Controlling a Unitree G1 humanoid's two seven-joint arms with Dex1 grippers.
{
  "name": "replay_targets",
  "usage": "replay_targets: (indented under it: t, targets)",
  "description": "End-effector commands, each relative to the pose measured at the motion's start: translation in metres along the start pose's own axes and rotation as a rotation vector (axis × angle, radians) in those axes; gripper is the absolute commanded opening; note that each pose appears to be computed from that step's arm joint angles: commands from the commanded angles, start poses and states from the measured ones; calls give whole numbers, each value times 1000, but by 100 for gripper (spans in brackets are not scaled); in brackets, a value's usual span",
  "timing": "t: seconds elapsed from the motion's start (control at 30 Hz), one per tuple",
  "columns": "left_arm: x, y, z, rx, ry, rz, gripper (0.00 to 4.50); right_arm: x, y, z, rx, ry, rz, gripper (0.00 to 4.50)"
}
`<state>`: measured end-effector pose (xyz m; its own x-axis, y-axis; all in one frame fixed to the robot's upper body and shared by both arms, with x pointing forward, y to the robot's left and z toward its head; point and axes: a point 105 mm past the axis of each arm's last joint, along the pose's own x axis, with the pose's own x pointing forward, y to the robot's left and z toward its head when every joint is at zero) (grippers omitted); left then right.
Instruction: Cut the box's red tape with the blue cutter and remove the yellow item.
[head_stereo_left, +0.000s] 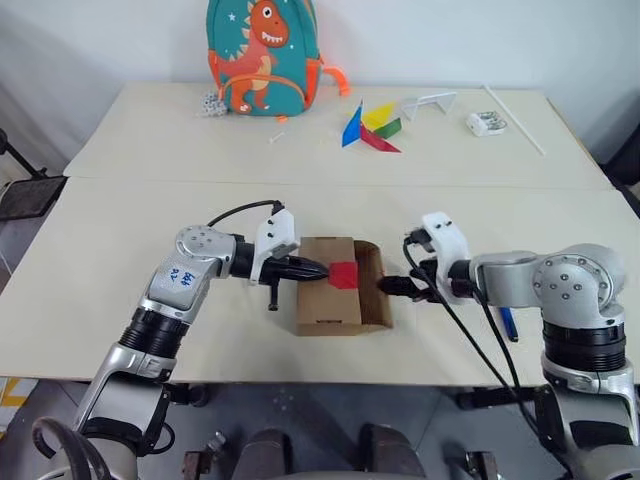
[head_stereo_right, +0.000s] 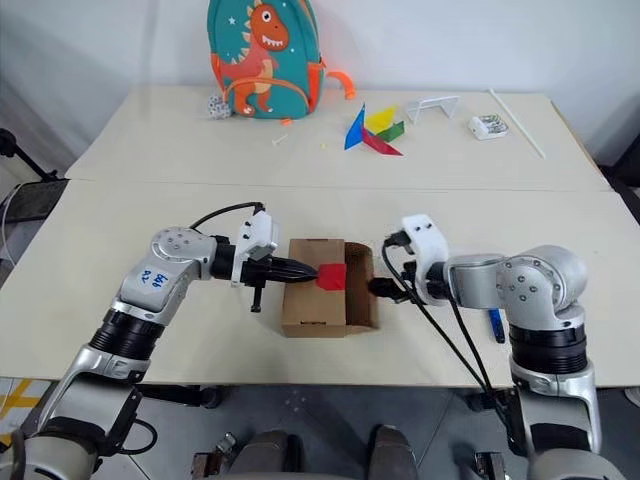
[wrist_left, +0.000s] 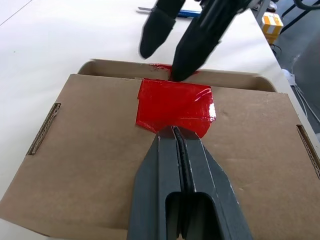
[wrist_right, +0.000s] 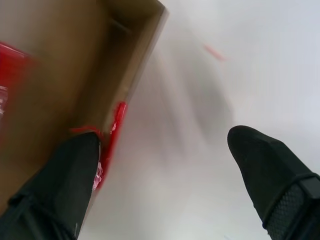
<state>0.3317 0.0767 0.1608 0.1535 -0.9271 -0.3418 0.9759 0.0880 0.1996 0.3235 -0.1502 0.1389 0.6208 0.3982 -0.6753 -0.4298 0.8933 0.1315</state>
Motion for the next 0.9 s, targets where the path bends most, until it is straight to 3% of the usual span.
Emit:
replay_targets:
  t: [0.03, 0.27, 0.4, 0.57, 0.9]
  targets:
    - [3, -5, -16, -38, 51, -13, 0, -6, -5, 2, -15, -11, -15, 431]
    - [2, -5, -15, -34, 52, -14, 0, -18, 7, 23, 70, -139, 161, 431]
    - [0, -3, -11, -19, 44, -15, 0, -28, -12, 16, 229, -115, 275, 431]
    - [-2, -1, -10, -7, 49, -13, 0, -19, -13, 5, 343, -29, 389, 431]
    - [-1, -2, -7, 7, 54, -20, 0, 14, 19, 0, 460, 55, 591, 431]
